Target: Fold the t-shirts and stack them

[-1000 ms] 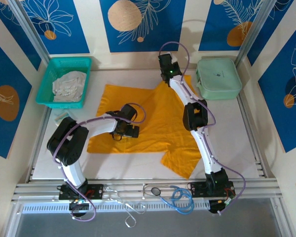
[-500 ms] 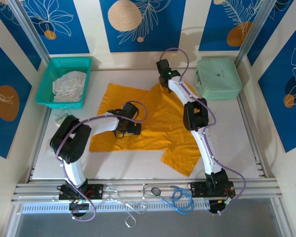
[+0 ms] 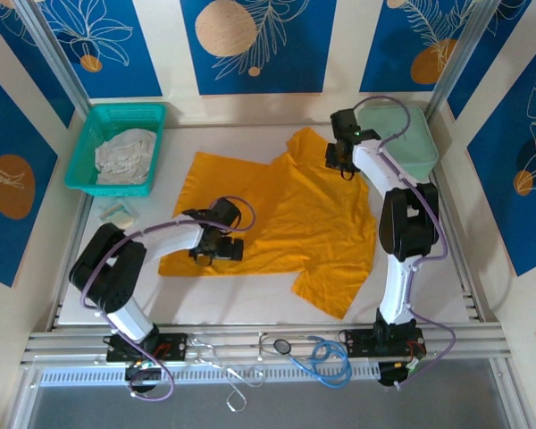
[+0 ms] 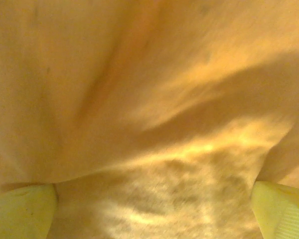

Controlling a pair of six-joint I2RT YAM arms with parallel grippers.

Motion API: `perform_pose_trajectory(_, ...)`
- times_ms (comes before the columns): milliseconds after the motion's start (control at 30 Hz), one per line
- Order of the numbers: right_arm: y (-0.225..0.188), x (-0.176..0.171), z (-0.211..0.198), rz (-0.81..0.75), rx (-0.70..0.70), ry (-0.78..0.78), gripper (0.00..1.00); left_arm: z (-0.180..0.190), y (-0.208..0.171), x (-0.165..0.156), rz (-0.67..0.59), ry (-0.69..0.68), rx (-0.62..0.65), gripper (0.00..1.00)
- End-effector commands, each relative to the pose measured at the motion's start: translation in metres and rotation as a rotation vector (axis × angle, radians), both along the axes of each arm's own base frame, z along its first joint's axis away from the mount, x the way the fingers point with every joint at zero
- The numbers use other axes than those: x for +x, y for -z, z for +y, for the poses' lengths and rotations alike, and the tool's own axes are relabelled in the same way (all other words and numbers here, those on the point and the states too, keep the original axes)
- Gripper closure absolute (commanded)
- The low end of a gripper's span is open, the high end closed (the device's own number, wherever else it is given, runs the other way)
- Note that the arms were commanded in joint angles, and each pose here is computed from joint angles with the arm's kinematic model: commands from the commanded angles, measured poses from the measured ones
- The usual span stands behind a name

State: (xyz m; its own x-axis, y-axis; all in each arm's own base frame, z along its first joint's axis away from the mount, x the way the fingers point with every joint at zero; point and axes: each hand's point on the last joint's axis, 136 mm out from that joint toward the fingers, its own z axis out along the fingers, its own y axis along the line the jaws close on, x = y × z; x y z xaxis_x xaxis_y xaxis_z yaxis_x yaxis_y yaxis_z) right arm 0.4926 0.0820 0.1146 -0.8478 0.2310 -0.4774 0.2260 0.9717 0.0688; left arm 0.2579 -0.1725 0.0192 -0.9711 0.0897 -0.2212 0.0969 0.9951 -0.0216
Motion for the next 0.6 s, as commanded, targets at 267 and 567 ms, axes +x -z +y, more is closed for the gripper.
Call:
perform_pose_trajectory(267, 0.062, -0.011, 0.035, 0.153, 0.131, -0.032, 1.00, -0.005, -0.140, 0.059, -0.285, 0.022, 0.070, 0.01)
perform_pose_trajectory(567, 0.075, 0.018, 0.032, 0.167, 0.106, -0.068, 1.00, 0.018, -0.114, 0.207, -0.294, -0.113, -0.003, 0.13)
